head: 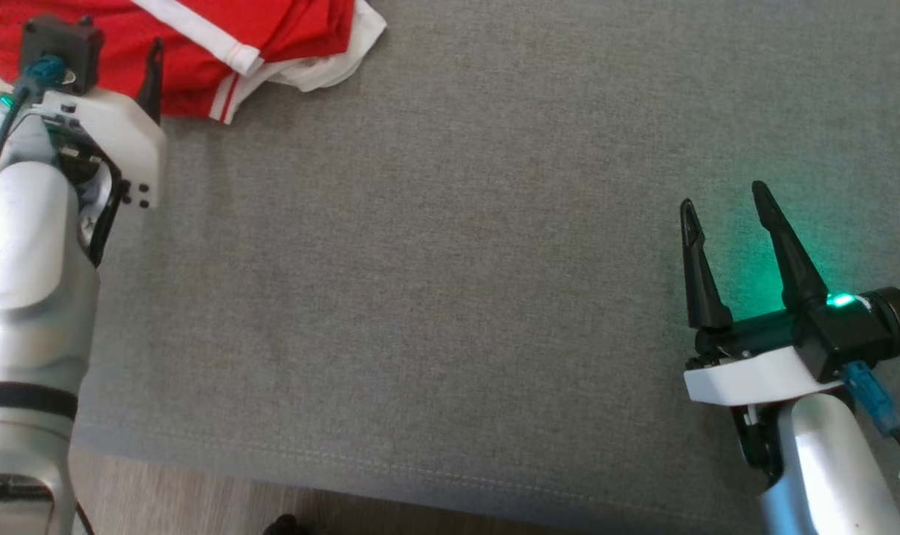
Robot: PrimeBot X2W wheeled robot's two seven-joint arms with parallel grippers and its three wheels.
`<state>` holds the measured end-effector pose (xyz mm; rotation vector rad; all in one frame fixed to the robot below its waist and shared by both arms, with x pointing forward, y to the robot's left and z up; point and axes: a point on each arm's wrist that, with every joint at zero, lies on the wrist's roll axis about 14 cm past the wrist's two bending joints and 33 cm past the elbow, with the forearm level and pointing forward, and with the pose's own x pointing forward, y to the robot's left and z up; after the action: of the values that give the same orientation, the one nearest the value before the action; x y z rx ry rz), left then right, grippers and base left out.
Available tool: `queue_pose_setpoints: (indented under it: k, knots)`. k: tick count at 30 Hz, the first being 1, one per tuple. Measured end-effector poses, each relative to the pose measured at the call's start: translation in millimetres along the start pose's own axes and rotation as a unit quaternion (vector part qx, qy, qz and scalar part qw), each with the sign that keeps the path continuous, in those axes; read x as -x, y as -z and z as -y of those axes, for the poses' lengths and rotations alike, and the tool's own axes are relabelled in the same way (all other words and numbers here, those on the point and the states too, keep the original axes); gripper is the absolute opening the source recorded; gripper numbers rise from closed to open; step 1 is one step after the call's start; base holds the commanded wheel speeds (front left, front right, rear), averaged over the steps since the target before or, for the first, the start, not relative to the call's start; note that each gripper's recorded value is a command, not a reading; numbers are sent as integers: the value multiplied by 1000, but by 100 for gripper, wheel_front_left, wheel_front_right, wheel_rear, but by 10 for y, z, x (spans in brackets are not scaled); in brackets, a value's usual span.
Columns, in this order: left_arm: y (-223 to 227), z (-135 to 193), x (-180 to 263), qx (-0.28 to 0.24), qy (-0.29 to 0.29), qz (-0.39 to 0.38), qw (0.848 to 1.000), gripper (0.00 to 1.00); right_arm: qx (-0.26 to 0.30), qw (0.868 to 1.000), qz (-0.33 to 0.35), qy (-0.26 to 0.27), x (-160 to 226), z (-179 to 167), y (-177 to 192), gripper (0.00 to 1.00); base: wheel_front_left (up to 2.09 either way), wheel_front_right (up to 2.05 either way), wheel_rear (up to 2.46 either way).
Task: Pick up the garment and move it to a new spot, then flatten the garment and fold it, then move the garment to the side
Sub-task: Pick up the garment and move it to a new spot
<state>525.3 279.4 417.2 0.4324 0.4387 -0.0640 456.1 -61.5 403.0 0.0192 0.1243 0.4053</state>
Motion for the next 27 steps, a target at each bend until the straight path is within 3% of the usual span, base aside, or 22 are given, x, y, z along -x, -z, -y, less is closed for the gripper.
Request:
queue_pose_setpoints:
  k: [17, 18, 19, 21, 23, 27]
  knots:
    - [-21, 285, -432, -7, 24, 0, 1000, 100, 6, 1000, -13, 25, 81, 185, 92, 100, 0, 0, 0]
    - [30, 305, -442, -6, 26, -10, 1000, 87, 6, 1000, -14, 26, 87, 193, 100, 100, 0, 0, 0]
    - [30, 305, -442, -6, 26, -10, 1000, 46, 6, 1000, -14, 26, 87, 193, 100, 100, 0, 0, 0]
    - [119, 334, -464, -1, 28, -29, 999, 14, 6, 999, -16, 28, 98, 211, 116, 100, 0, 0, 0]
    - [209, 373, -475, 8, 33, -48, 998, 0, 6, 999, -18, 31, 107, 225, 129, 100, 0, 0, 0]
    - [261, 391, -499, 19, 35, -61, 997, 0, 3, 999, -20, 35, 122, 249, 138, 100, 0, 0, 0]
